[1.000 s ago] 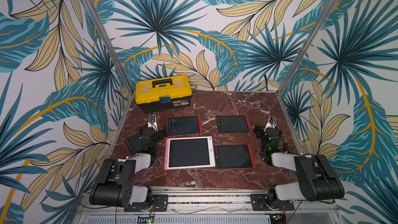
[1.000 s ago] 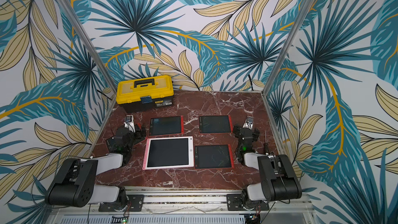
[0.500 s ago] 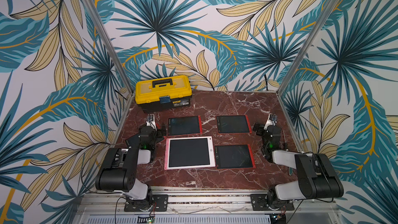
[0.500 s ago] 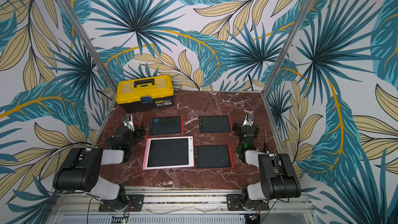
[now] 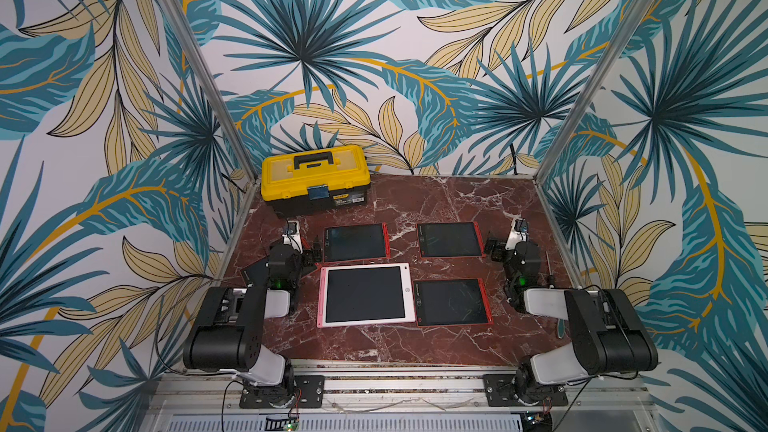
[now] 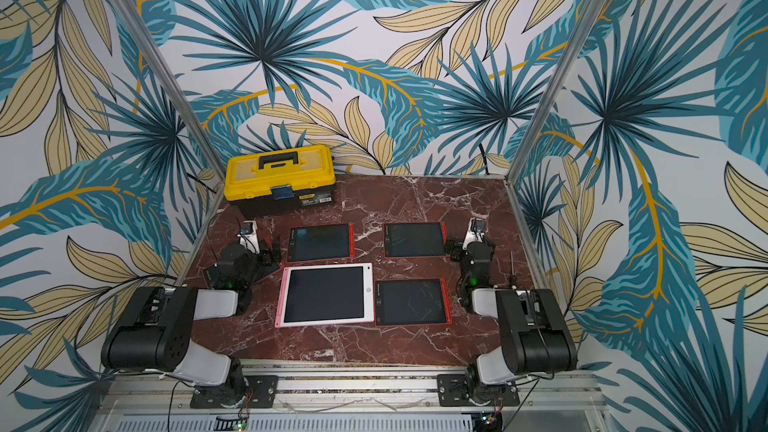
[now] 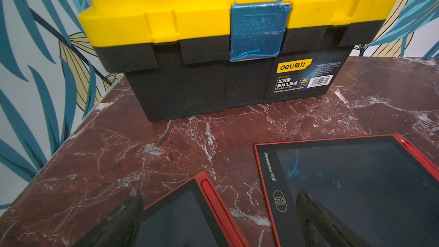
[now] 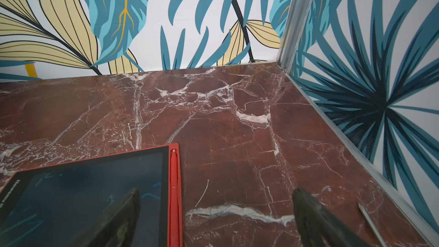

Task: Place the stylus back onto the writing tablet
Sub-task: Reset both arms

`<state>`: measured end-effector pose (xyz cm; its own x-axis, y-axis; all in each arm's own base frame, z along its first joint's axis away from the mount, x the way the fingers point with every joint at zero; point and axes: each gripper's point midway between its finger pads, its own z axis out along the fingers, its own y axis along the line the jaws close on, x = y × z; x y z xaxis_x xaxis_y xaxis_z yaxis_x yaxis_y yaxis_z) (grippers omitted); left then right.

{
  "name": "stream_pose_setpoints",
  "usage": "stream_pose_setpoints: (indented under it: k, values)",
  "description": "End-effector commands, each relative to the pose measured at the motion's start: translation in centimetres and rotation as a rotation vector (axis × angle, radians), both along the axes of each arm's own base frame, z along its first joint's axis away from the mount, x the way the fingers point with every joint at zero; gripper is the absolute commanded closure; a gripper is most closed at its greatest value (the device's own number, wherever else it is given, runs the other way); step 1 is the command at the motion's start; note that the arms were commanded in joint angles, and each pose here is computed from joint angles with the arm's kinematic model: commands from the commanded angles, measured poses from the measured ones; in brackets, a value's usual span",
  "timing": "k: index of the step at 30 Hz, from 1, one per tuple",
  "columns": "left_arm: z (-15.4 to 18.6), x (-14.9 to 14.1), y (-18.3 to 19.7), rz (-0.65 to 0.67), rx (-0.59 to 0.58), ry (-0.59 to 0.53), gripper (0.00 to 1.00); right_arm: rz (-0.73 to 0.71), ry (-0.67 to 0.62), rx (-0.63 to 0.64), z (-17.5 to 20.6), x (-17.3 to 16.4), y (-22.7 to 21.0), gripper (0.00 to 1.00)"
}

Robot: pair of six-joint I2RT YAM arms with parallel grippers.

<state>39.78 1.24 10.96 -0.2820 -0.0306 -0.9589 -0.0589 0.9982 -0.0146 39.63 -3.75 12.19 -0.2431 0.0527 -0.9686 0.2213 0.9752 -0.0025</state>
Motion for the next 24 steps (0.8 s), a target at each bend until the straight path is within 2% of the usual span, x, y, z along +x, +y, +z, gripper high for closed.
stream_pose_setpoints:
  k: [1, 6, 7, 8, 11, 14, 24]
  values:
    - [0.5, 0.7, 0.5, 0.013, -0.004, 0.006, 0.00, 0.017, -0.003, -0.004, -0.7, -1.0, 0.1, 0.01]
    - [0.5, 0.7, 0.5, 0.012, -0.004, 0.006, 0.00, 0.083, -0.097, -0.018, 0.1, -2.6, 1.2, 0.00]
    - [0.6, 0.7, 0.5, 0.013, -0.004, 0.004, 0.00, 0.059, -0.103, -0.015, -0.1, -2.8, 0.8, 0.00]
    - [0.5, 0.7, 0.5, 0.014, -0.003, 0.006, 0.00, 0.040, -0.092, -0.009, -0.2, -2.3, 0.5, 0.00]
    - [0.5, 0.7, 0.5, 0.013, -0.004, 0.006, 0.00, -0.037, 0.086, 0.023, -1.4, -0.2, -0.6, 0.01]
    - [0.6, 0.7, 0.5, 0.013, -0.004, 0.005, 0.00, -0.019, 0.031, 0.007, -1.0, -0.3, -0.5, 0.00]
    - [0.5, 0.7, 0.5, 0.013, -0.003, 0.005, 0.00, 0.018, 0.039, -0.004, -1.0, -0.3, 0.1, 0.00]
